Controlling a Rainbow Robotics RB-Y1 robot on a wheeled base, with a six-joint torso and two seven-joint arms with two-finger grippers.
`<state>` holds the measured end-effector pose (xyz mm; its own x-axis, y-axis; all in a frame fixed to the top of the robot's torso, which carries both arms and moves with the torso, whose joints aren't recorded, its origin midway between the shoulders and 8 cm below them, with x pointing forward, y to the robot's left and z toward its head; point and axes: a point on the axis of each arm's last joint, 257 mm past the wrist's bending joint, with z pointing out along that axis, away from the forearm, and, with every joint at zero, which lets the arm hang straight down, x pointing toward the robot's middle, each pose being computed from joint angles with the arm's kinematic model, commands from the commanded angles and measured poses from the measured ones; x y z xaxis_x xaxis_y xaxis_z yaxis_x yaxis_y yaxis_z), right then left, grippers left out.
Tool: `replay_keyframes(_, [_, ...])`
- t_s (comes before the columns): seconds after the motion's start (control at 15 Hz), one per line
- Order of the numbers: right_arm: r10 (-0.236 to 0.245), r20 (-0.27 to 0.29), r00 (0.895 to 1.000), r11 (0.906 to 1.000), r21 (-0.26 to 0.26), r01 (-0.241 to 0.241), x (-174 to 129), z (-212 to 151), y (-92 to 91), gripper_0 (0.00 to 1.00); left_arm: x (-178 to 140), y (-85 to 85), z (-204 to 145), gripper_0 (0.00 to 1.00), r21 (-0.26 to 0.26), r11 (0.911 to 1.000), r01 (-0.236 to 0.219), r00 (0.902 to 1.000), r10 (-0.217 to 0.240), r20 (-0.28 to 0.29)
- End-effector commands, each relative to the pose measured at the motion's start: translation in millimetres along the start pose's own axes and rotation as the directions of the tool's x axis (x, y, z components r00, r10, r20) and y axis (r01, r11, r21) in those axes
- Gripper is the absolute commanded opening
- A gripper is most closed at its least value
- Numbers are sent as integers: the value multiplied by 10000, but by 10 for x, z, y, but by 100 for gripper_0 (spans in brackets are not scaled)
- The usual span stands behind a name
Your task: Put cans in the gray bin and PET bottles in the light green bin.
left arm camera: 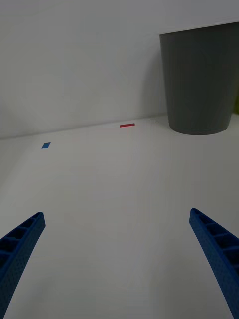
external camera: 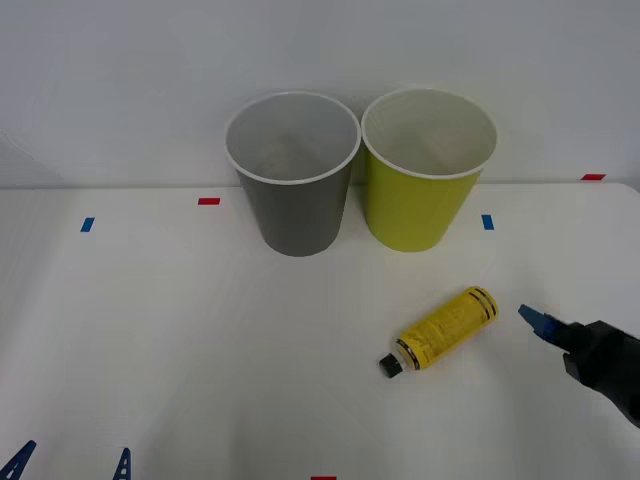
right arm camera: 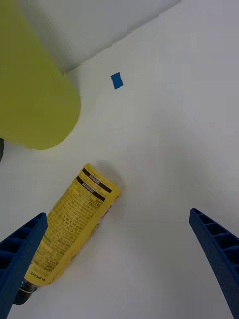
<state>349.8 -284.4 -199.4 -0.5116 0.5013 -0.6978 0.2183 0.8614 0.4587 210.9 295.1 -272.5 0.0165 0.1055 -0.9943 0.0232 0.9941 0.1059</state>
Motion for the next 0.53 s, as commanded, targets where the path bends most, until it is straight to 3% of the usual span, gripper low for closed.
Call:
replay_keyframes(0.07, [1583, -402, 9866, 9864, 513, -1561, 0, 70, 213, 99, 0, 0, 0, 100, 0, 10000, 0, 10000, 0, 1])
replay_keyframes(0.13, [2151, -682, 9742, 9752, 687, -2105, 42, 104, 243, 99, 0, 0, 0, 100, 0, 10000, 0, 10000, 0, 1])
replay_keyframes(0.2, [2429, -869, 9661, 9683, 808, -2362, 67, 132, 265, 98, 0, 0, 0, 100, 0, 10000, 0, 10000, 0, 1])
replay_keyframes(0.47, [2796, -1884, 9414, 9512, 1873, -2451, 231, 257, 186, 98, 0, 0, 0, 100, 0, 10000, 0, 10000, 0, 1])
replay_keyframes(0.53, [3118, -2201, 9243, 9369, 2328, -2607, 272, 273, 157, 98, 0, 0, 0, 100, 0, 10000, 0, 10000, 0, 1])
